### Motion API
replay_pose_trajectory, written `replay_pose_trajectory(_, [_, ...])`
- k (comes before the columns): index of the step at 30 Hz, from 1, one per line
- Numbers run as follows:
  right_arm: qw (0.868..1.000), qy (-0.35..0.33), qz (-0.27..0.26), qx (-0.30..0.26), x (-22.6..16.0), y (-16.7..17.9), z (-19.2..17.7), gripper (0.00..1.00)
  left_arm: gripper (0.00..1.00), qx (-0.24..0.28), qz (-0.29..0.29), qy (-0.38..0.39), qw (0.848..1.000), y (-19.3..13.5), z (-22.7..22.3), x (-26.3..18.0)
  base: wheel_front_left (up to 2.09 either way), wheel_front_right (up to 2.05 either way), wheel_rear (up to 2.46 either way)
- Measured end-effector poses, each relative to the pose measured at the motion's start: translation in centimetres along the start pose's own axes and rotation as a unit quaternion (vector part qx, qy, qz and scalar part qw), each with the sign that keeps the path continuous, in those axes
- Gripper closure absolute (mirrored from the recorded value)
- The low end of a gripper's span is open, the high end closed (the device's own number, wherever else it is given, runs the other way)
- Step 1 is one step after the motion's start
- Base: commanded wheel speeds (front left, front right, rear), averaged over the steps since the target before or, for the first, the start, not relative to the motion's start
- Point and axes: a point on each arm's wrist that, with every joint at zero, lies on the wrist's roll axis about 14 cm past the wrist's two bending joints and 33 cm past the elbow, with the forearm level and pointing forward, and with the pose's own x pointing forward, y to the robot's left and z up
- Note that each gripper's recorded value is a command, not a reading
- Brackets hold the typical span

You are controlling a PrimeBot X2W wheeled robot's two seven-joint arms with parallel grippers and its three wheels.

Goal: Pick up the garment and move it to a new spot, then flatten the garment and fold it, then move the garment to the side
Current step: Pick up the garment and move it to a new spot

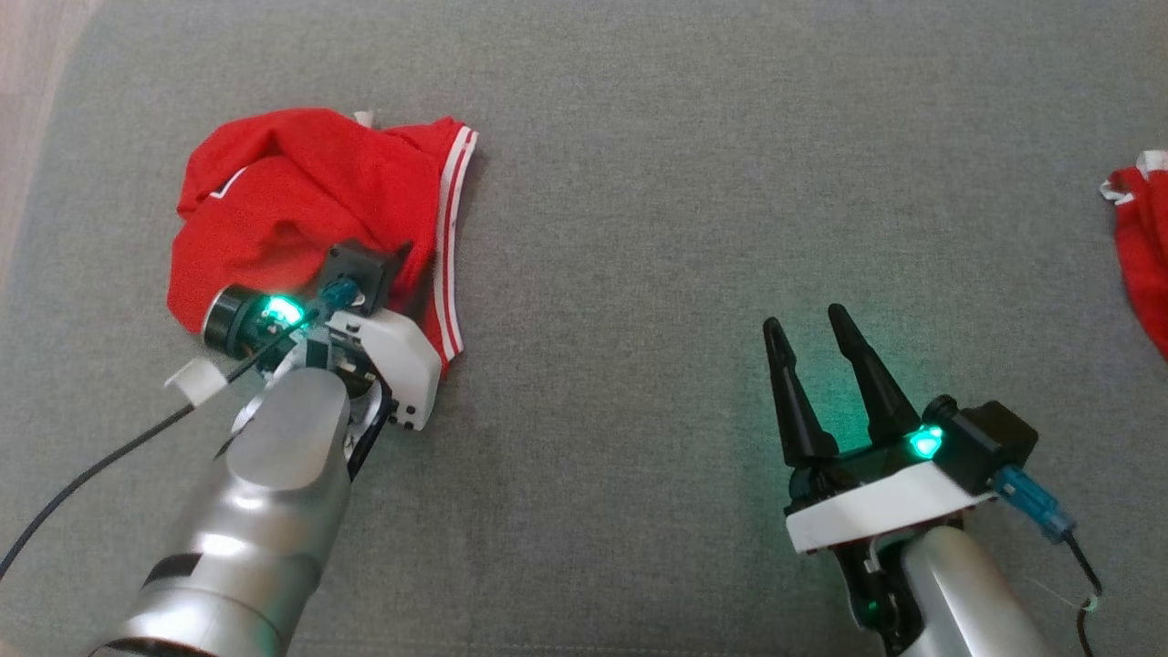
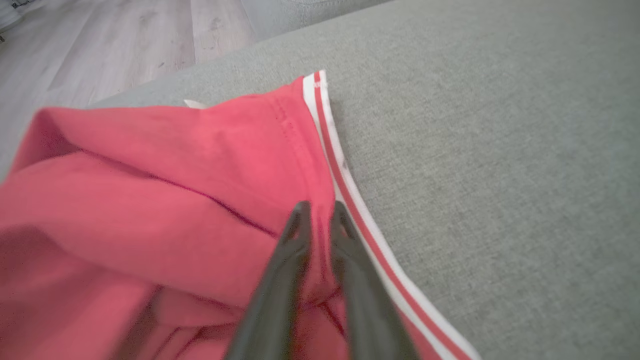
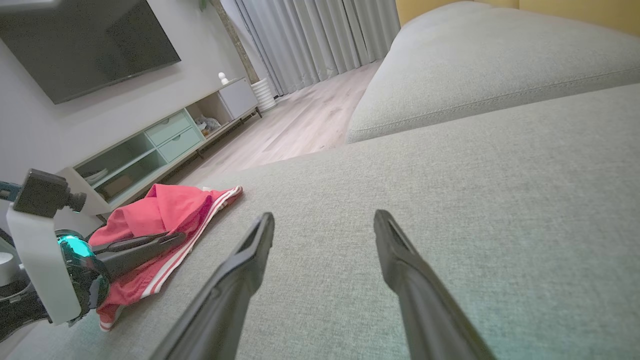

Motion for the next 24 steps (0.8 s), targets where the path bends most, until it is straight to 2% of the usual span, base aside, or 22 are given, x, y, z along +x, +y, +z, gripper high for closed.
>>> replay_pose_trajectory(4, [1.000,-0.005,0.002,-0.003,-0.1,0.2,0.4,0.00,1.00,-0.009,0.006,-0.029,1.000,0.2,1.0,-0.4,0.00,0.00,0.00])
replay_pose_trajectory(8, [1.000,-0.014,0.009,-0.009,-0.4,0.9,1.2,0.00,1.00,-0.025,0.005,-0.113,0.993,-0.2,4.9,-1.7,0.00,0.00,0.00])
replay_pose_trajectory(11, [1.000,-0.025,0.013,-0.011,-0.8,1.5,2.1,0.00,1.00,-0.044,-0.001,-0.177,0.983,-0.9,8.7,-2.9,0.00,0.00,0.00])
replay_pose_trajectory(15, [0.999,-0.038,0.015,-0.015,-1.8,2.0,3.0,0.00,1.00,-0.063,-0.024,-0.267,0.961,-2.5,14.5,-4.9,0.00,0.00,0.00])
replay_pose_trajectory(18, [0.999,-0.049,-0.003,-0.015,-2.8,1.2,3.7,0.00,1.00,-0.073,-0.062,-0.319,0.943,-4.8,18.3,-6.0,0.00,0.00,0.00])
replay_pose_trajectory(22, [0.997,-0.066,-0.033,-0.016,-4.3,-0.4,4.8,0.00,1.00,-0.089,-0.150,-0.385,0.906,-10.7,23.4,-8.4,0.00,0.00,0.00])
replay_pose_trajectory(24, [0.996,-0.074,-0.049,-0.015,-5.1,-1.2,5.3,0.00,1.00,-0.091,-0.188,-0.398,0.893,-14.0,24.9,-9.5,0.00,0.00,0.00])
